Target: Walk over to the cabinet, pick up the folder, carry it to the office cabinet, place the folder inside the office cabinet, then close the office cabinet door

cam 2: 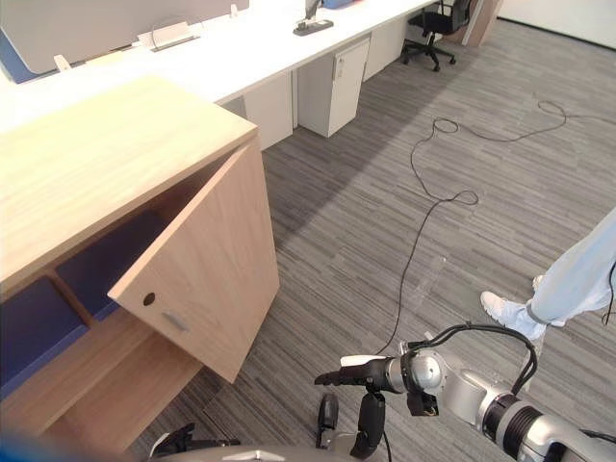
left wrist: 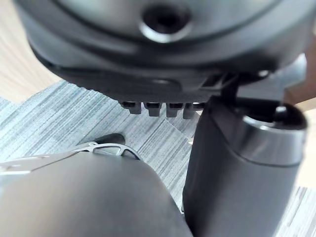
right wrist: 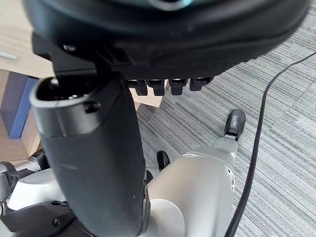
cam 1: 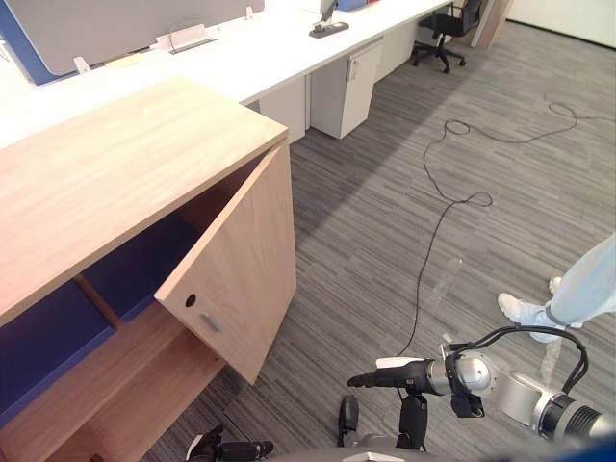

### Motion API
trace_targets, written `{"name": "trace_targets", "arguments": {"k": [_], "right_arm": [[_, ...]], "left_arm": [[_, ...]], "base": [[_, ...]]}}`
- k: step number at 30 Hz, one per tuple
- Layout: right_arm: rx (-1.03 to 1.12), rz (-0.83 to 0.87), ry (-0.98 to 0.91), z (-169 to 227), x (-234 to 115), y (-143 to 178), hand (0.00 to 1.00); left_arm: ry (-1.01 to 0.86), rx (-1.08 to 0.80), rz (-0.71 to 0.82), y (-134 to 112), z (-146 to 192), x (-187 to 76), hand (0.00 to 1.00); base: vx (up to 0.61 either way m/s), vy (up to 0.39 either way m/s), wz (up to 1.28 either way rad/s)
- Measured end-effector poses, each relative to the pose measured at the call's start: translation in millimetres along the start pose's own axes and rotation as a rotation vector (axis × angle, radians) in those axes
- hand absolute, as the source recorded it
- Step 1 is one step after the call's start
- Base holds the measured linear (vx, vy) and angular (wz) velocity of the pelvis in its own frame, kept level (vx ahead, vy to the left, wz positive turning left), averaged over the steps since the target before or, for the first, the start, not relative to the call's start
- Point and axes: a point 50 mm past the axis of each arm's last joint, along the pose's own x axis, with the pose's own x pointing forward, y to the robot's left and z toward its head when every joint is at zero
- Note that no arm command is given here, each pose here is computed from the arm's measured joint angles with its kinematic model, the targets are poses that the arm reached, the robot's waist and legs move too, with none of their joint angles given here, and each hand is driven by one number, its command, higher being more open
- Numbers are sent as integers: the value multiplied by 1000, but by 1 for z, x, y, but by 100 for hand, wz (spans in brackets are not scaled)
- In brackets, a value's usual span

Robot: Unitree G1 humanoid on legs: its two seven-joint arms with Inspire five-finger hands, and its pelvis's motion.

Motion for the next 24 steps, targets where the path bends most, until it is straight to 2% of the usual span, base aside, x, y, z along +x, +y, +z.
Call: {"name": "trace_targets", "arguments": {"k": [7,11,14,17,19,20,21,24], "right_arm": [[-17,2,22,7,28,-7,100],[66,-24,68,-2,46,0,100],[345,-119,162,-37,54,34,100],[731,-308,285,-74,53,76,100],[1059,-506,362,-90,51,95,100],[1225,-586,408,-92,55,110,100],[1296,-602,425,-91,58,117,100],[1565,-683,497,-96,54,152,100]], "left_arm": [[29,-120,6,-4,-7,-1,100],[33,-134,-11,-12,-8,-1,100],[27,-102,-46,-25,-6,-1,100],[-4,-92,-58,-36,2,-2,100],[-71,-94,-24,-29,19,-1,100],[-110,-89,1,-22,32,1,100],[-138,-87,17,-17,42,2,100],[-90,-139,24,-28,36,1,100]], "base": [[0,38,35],[30,45,64],[42,146,175],[55,139,233],[30,-169,311],[76,-281,324],[69,-314,269],[27,-250,170]]}}
